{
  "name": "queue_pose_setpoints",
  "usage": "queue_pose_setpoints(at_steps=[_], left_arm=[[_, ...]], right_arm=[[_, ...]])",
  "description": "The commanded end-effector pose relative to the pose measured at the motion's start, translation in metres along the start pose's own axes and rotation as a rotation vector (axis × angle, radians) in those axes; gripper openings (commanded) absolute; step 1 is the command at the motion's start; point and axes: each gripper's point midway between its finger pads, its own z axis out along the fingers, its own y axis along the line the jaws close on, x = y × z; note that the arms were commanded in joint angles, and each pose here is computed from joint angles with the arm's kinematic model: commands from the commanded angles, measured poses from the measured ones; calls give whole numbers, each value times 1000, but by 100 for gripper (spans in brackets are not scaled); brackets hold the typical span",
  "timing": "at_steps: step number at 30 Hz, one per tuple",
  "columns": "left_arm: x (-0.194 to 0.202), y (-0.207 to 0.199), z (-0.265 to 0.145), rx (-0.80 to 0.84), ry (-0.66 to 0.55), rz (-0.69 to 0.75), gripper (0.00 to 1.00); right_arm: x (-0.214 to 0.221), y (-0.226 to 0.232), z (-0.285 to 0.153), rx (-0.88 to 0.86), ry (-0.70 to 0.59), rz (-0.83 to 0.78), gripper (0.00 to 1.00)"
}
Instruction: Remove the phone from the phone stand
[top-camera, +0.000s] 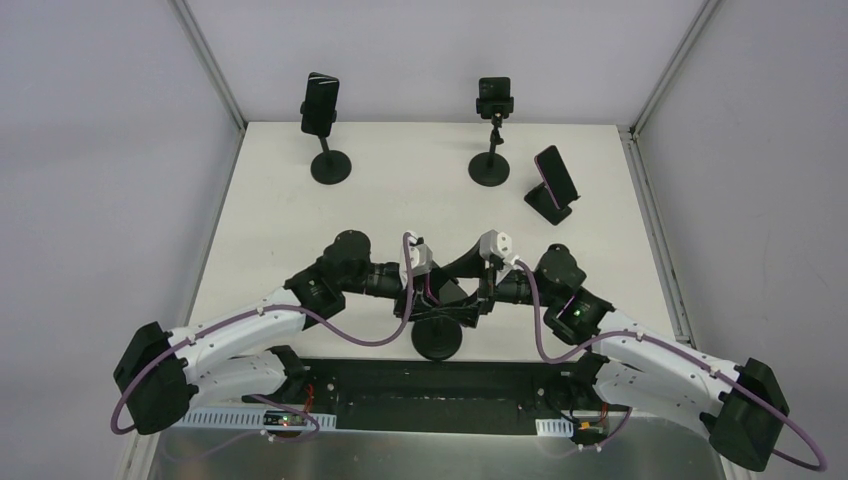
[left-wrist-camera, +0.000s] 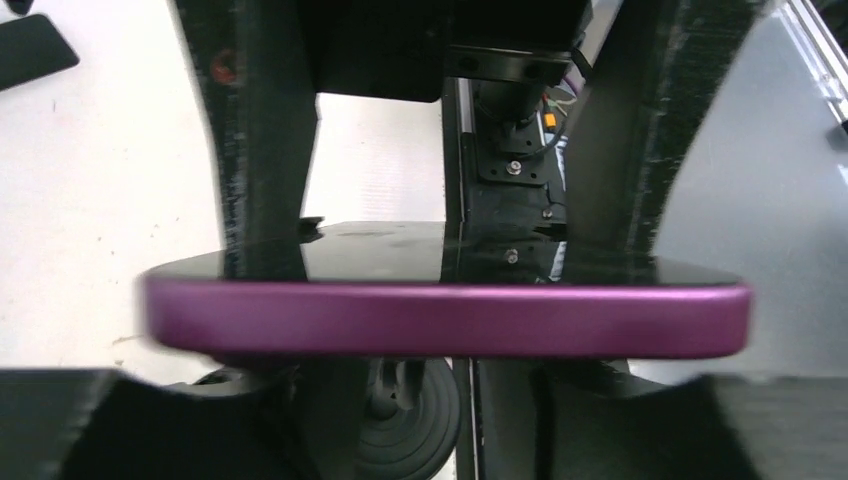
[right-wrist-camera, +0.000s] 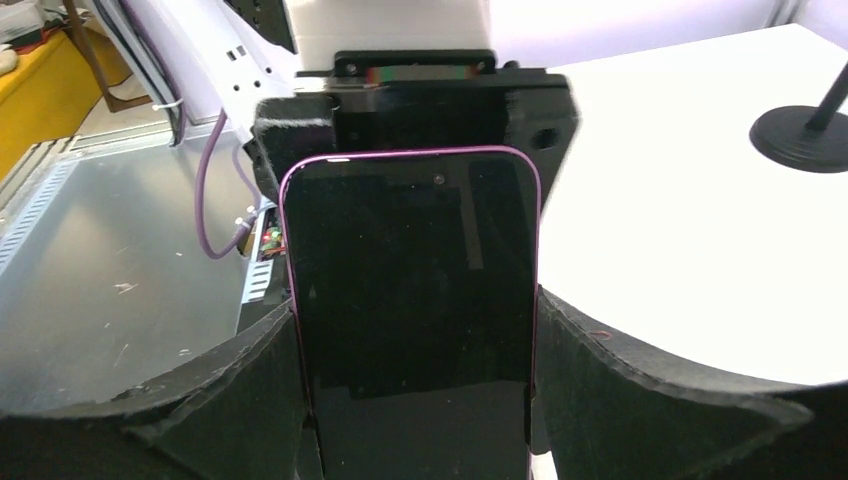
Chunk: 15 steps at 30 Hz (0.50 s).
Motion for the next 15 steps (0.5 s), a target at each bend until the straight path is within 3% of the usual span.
queue_pose_setpoints(at_steps=[1,2,3,15], left_arm=[[-56,-13,8,70,-127,99,24],[-56,-11,9,61,-126,91,5],[-57,-9,10,51,-127,85,0],[-47,13,4,-66,-123,135,0]], right_arm=[[-17,-6,3,24,-73,-37,0],[-17,-4,2,19,-73,-34,0],[-16,-3,2,16,-71,-33,0],[-1,41,-18,-184,80,10,0]])
